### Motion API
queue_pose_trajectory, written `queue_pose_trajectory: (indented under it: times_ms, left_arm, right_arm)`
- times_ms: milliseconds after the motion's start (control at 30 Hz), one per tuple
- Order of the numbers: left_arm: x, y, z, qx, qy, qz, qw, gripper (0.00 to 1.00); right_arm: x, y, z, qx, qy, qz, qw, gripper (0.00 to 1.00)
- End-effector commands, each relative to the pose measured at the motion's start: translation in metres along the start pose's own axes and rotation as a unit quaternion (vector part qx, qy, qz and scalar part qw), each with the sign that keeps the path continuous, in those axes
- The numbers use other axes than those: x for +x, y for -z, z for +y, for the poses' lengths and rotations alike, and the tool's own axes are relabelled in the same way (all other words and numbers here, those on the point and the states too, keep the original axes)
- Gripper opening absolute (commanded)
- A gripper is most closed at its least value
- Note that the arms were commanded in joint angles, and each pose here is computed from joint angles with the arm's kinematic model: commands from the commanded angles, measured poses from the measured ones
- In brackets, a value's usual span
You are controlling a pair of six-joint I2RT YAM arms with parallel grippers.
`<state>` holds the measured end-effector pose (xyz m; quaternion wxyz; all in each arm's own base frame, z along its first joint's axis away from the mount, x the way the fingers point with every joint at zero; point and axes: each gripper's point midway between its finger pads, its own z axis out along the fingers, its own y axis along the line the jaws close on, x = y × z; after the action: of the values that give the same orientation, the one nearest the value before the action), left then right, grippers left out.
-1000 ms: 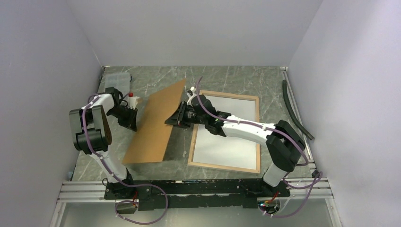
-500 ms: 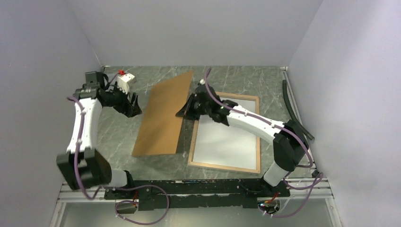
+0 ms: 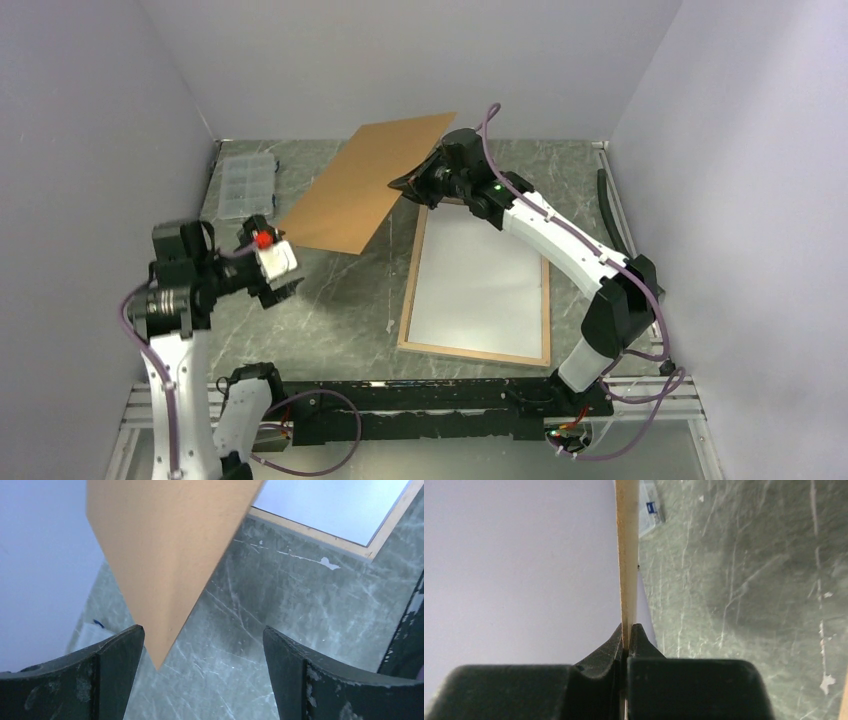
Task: Put the photo into the frame
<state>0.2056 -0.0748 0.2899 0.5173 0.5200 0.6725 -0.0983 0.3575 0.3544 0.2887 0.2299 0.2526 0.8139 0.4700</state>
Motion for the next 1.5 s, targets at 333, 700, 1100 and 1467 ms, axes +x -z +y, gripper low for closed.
queue_pose_trajectory:
  times_ms: [333, 700, 1100, 1467]
  left_arm:
    - [-0.013, -0.006, 0.021, -0.103, -0.283, -0.066, 0.951, 0.81]
    - [-0.004, -0.010, 0.019, -0.100, -0.310, -0.058, 0.944, 0.21]
    - [-0.022, -0.004, 0.028, -0.117, -0.321, -0.073, 0.937, 0.03]
    - [-0.040, 0.002, -0.006, -0.044, -0.350, -0.109, 0.929, 0.03]
  right_arm:
    - [0.052, 0.024, 0.085, -0.119, -0.044, 0.083, 0.988, 0.00]
    - [0.095, 0.022, 0.089, -0.143, -0.040, 0.126, 0.981, 0.00]
    - [0.098, 0.050, 0.023, -0.139, 0.163, 0.179, 0.960, 0.84]
    - [0.056, 0.126, -0.008, -0.155, 0.645, 0.091, 0.743, 1.00]
